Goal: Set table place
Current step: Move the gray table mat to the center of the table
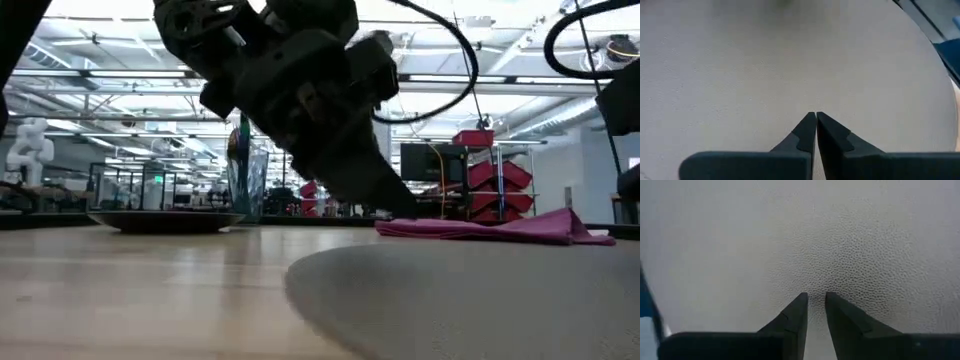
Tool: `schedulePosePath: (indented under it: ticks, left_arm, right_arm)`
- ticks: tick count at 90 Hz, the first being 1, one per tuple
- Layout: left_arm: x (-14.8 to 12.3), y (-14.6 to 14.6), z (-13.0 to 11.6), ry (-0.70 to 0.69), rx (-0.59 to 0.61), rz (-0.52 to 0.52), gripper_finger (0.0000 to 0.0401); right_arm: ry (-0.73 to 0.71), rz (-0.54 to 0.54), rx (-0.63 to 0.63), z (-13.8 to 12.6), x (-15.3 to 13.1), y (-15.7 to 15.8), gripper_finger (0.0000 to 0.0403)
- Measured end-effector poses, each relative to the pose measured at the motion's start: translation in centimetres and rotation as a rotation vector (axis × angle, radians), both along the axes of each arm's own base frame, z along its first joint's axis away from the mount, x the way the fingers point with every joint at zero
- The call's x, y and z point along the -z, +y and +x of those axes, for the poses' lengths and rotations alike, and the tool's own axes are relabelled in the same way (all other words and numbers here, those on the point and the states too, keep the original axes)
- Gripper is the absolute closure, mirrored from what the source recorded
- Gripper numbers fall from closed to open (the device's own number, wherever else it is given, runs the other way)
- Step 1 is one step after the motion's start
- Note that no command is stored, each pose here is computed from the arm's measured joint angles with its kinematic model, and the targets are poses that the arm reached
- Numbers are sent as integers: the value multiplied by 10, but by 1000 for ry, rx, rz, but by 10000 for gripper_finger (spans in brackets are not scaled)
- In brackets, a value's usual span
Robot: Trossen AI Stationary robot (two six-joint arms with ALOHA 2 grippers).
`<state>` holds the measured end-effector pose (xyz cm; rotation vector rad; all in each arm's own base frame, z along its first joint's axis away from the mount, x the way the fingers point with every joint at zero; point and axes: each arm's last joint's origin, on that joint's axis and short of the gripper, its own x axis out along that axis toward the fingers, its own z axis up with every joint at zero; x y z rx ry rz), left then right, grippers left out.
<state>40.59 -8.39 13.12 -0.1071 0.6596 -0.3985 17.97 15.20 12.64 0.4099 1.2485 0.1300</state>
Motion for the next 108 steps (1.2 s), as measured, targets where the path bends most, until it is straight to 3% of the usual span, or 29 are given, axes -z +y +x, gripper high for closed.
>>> schedulePosePath:
  ticks: [16, 37, 57, 81, 108]
  left_arm:
    - [-14, 14, -14, -22, -48, 35, 401]
    - [-28, 48, -72, -81, -212, 23, 401]
    - [-27, 49, -119, -115, -302, -29, 401]
    - [-21, 32, -131, -95, -314, 1, 401]
    - [-16, 27, -135, -56, -310, 24, 401]
  right_arm:
    - [-77, 27, -33, 20, 6, -7, 344]
    - [-139, -52, -40, 41, 8, -38, 344]
    - [-182, -126, -34, 58, 9, -80, 344]
    - [-275, -115, -15, 74, 6, -117, 344]
    - [-385, -130, -65, 102, -13, -123, 344]
